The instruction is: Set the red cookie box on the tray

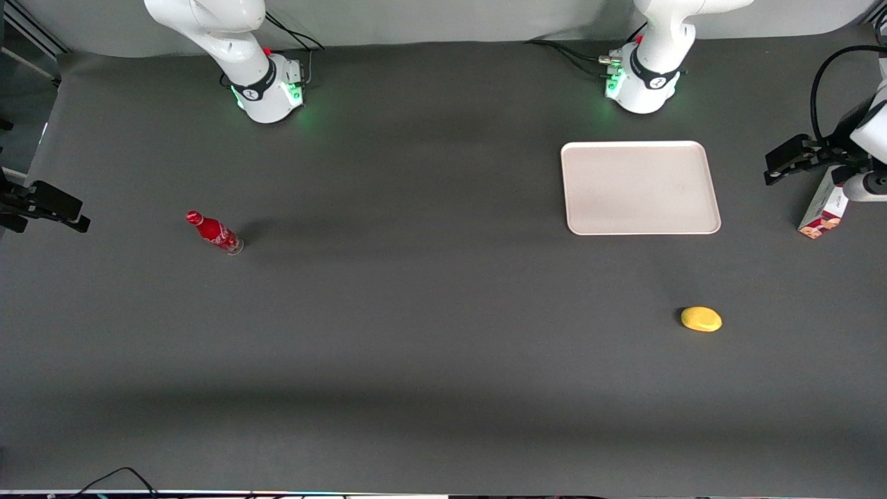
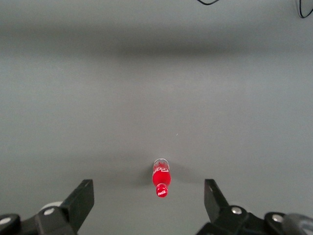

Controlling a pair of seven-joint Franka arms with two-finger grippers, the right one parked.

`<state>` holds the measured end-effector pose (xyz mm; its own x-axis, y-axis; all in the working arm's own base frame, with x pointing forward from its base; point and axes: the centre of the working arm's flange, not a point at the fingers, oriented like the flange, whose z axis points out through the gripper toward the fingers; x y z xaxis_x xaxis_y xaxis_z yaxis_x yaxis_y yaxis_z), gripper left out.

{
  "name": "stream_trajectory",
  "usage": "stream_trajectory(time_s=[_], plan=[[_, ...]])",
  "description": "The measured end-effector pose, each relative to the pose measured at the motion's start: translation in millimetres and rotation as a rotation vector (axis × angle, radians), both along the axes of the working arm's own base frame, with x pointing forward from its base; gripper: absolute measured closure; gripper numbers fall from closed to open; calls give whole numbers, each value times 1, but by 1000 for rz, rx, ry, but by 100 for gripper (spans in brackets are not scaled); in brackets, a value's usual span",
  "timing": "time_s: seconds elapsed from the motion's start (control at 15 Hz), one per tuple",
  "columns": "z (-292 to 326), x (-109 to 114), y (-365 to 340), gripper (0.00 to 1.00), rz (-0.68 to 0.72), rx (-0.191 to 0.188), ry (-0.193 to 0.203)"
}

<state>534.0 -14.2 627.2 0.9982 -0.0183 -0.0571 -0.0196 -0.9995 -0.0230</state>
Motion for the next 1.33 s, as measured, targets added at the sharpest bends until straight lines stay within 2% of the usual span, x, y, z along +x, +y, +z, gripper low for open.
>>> stream_trajectory(time_s=[1.33], plan=[[-3,-1,0,0,1,0,18]])
